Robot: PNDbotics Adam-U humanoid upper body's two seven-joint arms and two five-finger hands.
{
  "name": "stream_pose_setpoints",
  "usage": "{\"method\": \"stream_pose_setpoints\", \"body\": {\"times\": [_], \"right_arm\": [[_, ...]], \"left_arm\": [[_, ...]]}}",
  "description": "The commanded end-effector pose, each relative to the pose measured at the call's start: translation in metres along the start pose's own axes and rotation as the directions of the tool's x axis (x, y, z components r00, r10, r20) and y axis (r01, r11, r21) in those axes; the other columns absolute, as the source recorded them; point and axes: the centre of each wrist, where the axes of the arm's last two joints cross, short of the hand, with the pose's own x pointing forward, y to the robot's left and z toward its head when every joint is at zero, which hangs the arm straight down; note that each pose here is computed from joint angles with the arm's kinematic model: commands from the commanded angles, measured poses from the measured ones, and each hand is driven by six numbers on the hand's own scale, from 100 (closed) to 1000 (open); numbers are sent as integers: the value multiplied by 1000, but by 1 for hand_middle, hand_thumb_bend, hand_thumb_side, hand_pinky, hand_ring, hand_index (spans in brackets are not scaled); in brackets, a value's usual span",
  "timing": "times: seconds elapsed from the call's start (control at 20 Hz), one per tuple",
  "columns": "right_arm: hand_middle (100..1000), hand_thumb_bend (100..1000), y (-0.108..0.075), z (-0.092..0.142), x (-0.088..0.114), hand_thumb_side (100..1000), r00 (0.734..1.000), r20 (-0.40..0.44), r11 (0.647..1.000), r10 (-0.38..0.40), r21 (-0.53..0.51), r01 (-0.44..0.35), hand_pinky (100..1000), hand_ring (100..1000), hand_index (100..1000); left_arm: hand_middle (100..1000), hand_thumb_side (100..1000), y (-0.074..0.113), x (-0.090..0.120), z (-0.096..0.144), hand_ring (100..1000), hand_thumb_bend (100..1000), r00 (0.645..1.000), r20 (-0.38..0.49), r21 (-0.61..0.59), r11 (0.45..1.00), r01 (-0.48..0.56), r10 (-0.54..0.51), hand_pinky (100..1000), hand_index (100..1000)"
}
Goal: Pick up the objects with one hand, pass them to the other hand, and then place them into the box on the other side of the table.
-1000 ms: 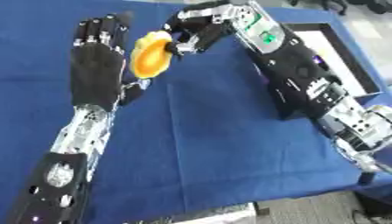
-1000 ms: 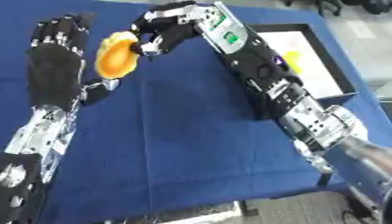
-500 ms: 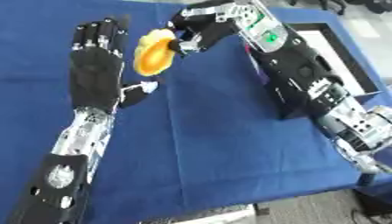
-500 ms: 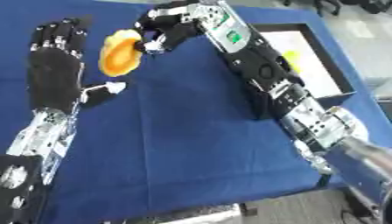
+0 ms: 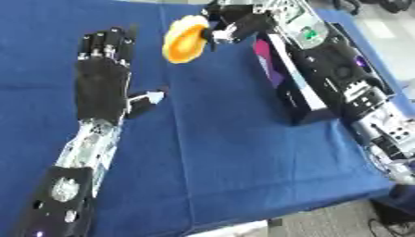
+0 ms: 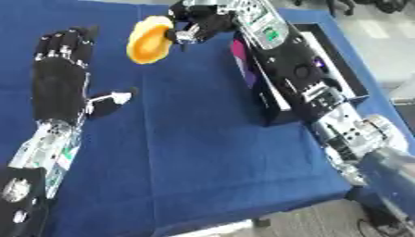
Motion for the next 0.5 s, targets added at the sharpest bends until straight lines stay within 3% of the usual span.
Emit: {"method": "stream_pose_setpoints", "body": {"times": [0.05,0.5], "right_arm": [[473,100,-21,36,5,258,1000,-25,995,14,-98,-16,539,1000,670],[486,100,-23,115,-15,199,993,-75,931,-90,-359,57,541,1000,686]], "left_arm": [[658,432,2,-6,-4,670,1000,1000,-6,10,1000,14,-14,713,833],[673,455,-6,-31,6,679,1000,997,-22,-75,995,68,-70,717,832]]}}
